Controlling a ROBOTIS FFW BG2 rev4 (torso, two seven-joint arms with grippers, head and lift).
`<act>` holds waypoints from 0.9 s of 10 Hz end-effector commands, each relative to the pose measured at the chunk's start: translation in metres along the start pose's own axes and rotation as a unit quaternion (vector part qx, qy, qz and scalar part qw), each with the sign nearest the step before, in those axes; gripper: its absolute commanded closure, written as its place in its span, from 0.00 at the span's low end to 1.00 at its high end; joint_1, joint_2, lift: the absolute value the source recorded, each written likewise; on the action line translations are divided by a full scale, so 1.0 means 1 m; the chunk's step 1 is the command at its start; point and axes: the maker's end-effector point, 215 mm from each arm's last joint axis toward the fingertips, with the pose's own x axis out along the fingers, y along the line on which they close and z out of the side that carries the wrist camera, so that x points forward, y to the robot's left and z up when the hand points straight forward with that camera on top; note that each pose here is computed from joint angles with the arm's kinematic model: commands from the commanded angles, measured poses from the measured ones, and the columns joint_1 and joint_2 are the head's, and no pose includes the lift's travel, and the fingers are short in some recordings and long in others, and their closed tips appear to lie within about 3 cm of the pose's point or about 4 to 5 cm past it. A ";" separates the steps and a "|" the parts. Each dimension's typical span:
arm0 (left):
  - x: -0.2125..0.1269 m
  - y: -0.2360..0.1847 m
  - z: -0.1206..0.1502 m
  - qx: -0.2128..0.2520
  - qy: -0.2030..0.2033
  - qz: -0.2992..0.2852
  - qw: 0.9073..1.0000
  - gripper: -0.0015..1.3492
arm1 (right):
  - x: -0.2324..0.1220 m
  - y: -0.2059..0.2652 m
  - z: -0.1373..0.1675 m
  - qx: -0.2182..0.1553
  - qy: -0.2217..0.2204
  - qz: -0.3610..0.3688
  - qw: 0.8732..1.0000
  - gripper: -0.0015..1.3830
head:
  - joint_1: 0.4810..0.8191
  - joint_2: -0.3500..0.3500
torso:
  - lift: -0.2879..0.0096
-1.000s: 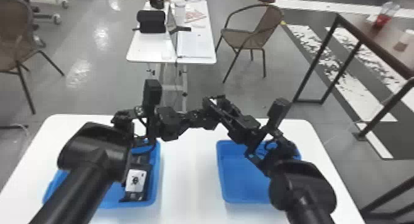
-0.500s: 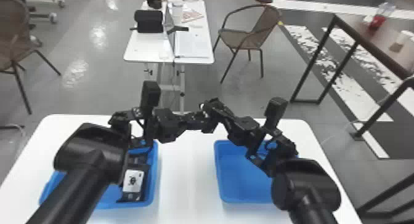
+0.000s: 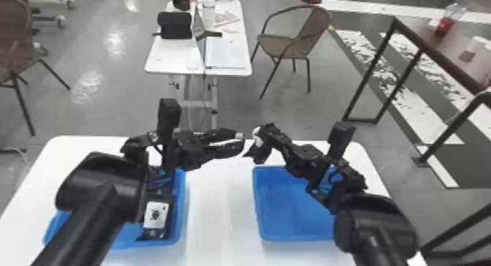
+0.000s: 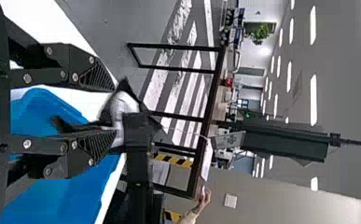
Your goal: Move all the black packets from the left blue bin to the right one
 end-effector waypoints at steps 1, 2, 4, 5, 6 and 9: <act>-0.007 0.001 -0.017 -0.020 0.005 0.008 1.000 0.05 | -0.019 -0.042 0.008 -0.002 -0.006 -0.040 0.999 0.93 | 0.63 0.26 | 0.97; -0.017 0.005 -0.021 -0.034 -0.003 0.020 0.999 0.09 | -0.031 -0.063 0.008 -0.002 -0.006 -0.062 0.998 0.93 | 0.63 0.23 | 0.97; -0.067 0.025 -0.026 -0.065 -0.032 0.081 0.994 0.12 | -0.054 -0.099 -0.021 0.006 0.020 -0.102 0.995 0.93 | 0.63 0.19 | 0.97; -0.099 0.035 -0.034 -0.088 -0.046 0.119 0.988 0.12 | -0.069 -0.116 -0.051 0.025 0.043 -0.122 0.991 0.93 | 0.63 0.19 | 0.97; -0.128 0.041 -0.042 -0.105 -0.055 0.151 0.981 0.12 | -0.084 -0.130 -0.080 0.037 0.067 -0.140 0.987 0.93 | 0.63 0.21 | 0.97; -0.175 0.047 -0.073 -0.139 -0.043 0.196 0.970 0.12 | -0.115 -0.159 -0.123 0.053 0.108 -0.188 0.975 0.64 | 0.63 0.25 | 0.97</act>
